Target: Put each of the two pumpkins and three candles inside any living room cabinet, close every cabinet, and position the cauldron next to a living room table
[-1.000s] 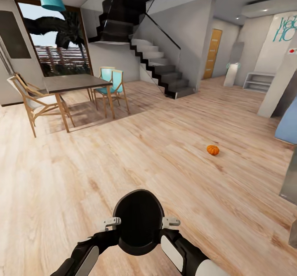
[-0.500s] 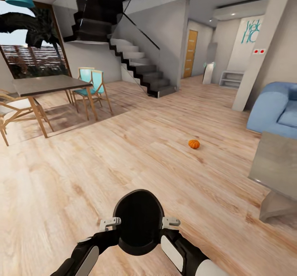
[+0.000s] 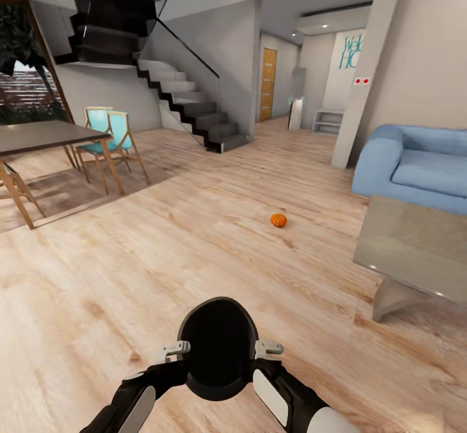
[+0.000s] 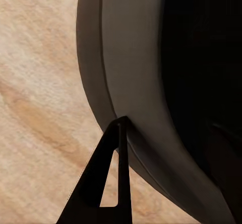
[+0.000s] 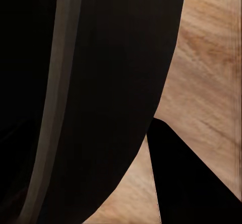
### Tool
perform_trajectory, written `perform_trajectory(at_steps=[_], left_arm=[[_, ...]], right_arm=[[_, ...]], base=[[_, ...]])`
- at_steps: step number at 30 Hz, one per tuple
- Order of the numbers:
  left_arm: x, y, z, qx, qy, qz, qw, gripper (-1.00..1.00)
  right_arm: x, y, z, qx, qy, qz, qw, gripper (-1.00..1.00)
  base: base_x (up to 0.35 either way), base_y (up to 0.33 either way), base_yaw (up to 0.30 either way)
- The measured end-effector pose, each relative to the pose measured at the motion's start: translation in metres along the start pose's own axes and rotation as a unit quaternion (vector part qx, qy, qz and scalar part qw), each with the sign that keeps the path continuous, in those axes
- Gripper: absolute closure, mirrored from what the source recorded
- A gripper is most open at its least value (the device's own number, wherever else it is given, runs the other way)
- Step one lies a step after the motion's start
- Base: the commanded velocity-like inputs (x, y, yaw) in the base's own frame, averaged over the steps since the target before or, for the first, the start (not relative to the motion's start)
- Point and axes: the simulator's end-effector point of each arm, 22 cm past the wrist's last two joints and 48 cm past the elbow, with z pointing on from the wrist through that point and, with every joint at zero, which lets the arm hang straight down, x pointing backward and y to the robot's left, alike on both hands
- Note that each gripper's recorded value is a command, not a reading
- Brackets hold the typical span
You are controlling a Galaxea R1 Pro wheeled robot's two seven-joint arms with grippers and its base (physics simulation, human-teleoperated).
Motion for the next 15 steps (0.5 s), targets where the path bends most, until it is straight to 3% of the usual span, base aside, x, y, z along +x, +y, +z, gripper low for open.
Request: perform_trajectory(at_steps=[15], left_arm=[[-0.0003,0.0001,-0.0001,0.000,0.000,0.000,1.0000,1.00]], right_arm=[[-0.0002,0.0001,0.0000,0.000,0.000,0.000,1.0000,1.00]], base=[[-0.015,0.000,-0.279]])
